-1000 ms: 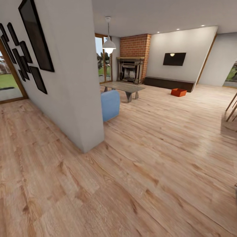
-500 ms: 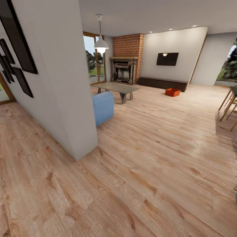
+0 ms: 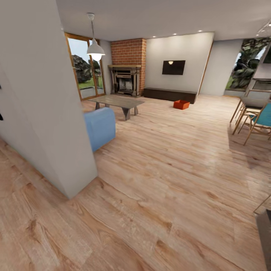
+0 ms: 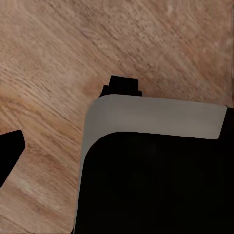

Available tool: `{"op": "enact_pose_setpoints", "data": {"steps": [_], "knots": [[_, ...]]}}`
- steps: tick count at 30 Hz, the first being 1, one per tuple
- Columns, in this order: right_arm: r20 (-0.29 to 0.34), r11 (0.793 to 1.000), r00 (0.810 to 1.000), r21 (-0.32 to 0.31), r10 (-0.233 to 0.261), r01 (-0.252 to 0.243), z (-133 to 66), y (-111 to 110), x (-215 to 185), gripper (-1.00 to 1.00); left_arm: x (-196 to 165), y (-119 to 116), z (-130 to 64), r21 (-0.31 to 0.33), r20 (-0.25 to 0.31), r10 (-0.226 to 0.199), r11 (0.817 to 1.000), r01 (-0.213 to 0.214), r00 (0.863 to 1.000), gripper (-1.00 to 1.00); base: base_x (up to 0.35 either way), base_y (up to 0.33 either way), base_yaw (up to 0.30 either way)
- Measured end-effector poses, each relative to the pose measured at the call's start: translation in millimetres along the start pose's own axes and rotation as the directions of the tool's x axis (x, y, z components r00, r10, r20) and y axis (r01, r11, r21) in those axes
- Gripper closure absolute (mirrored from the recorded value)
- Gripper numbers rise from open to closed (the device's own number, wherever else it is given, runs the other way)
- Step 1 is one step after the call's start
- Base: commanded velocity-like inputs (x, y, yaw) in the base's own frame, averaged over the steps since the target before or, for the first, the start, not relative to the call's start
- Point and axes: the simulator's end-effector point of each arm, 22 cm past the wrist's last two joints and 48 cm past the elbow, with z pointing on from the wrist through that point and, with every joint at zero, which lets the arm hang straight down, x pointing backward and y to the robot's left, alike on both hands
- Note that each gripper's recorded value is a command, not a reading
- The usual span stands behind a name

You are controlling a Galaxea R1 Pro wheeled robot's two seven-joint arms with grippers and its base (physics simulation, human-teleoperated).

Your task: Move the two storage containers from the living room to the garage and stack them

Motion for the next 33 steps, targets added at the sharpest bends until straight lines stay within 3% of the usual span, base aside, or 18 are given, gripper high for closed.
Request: {"op": "enact_pose_setpoints", "data": {"steps": [27,33], "knots": [[0.001,1.000,1.000,0.000,0.000,0.000,0.0,0.1,-0.4,-1.00,0.1,0.0,0.0,0.000,0.000,0.001,1.000,-0.001,1.000,-1.00,0.322,0.000,-0.242],[0.000,1.000,1.000,0.000,0.001,-0.001,0.0,-0.1,-0.2,-1.00,0.2,0.0,0.0,0.000,-0.001,0.000,1.000,0.000,1.000,-1.00,0.322,0.000,-0.062]]}}
